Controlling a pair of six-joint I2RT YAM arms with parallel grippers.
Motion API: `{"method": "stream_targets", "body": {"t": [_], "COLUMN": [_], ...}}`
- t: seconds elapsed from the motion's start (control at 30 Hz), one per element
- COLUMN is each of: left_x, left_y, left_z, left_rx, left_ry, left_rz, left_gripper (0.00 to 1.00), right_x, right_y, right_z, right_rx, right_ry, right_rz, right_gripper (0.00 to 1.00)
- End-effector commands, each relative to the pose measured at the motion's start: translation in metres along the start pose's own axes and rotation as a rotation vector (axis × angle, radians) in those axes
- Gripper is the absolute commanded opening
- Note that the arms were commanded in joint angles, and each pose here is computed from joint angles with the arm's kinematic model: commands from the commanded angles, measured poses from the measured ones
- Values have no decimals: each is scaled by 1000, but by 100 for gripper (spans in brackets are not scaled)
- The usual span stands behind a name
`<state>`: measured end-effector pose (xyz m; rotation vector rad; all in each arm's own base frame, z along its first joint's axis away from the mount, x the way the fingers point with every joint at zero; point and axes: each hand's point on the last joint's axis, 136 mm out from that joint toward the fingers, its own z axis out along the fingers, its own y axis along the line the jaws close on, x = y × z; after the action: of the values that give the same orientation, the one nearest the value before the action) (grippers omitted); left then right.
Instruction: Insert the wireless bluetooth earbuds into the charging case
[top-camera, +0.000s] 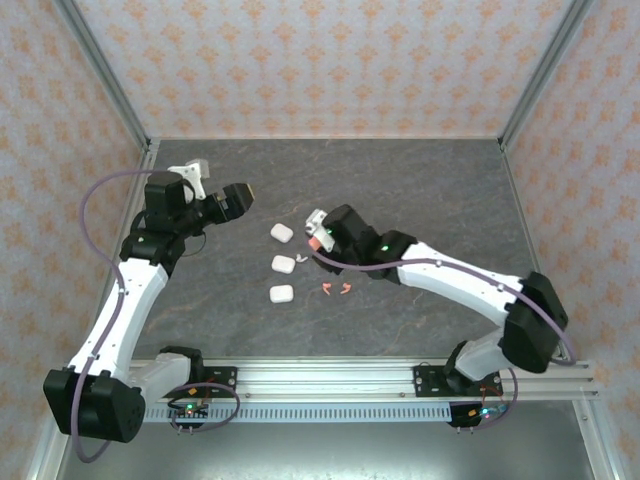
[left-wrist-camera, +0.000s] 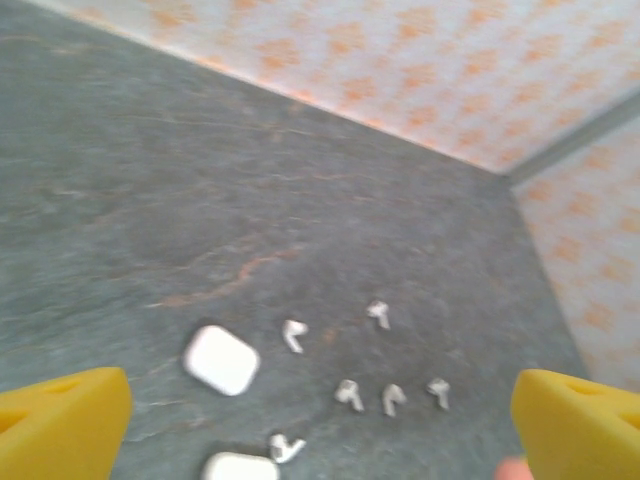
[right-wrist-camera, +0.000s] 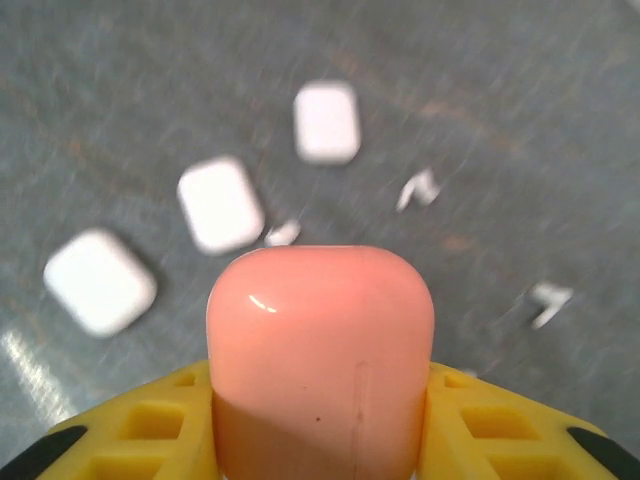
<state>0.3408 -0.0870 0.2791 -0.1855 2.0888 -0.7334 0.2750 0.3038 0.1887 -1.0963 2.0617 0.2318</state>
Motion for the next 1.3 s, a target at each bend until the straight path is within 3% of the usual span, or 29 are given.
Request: {"method": "stream_targets", "body": {"t": [0.0,0.23,0.7,1.0,1.27], "left_x": [1,19,63,80,86], "left_y": [-57,-110,-148,-153,-158], "left_z": [-14,-16,27,38,43], "left_rx": [226,400,526,533,557], "left_ry": [52,180,367,438,468], "left_rz": [84,181,195,225,231], "left_gripper": [97,96,84,68,41], "right_x": [-41,-79,-89,-84,-81], "right_y": [-20,-31,-26,-28,-25], "right_z": [-19,-54,-66,-70,-68], "right_rx": [52,72,47,64,44], "right_ry": [-214,-424,-457,-436,-427], "right_rz": [-127,-273,-339,-347,-348], "right_gripper": [41,41,40,41,41]}}
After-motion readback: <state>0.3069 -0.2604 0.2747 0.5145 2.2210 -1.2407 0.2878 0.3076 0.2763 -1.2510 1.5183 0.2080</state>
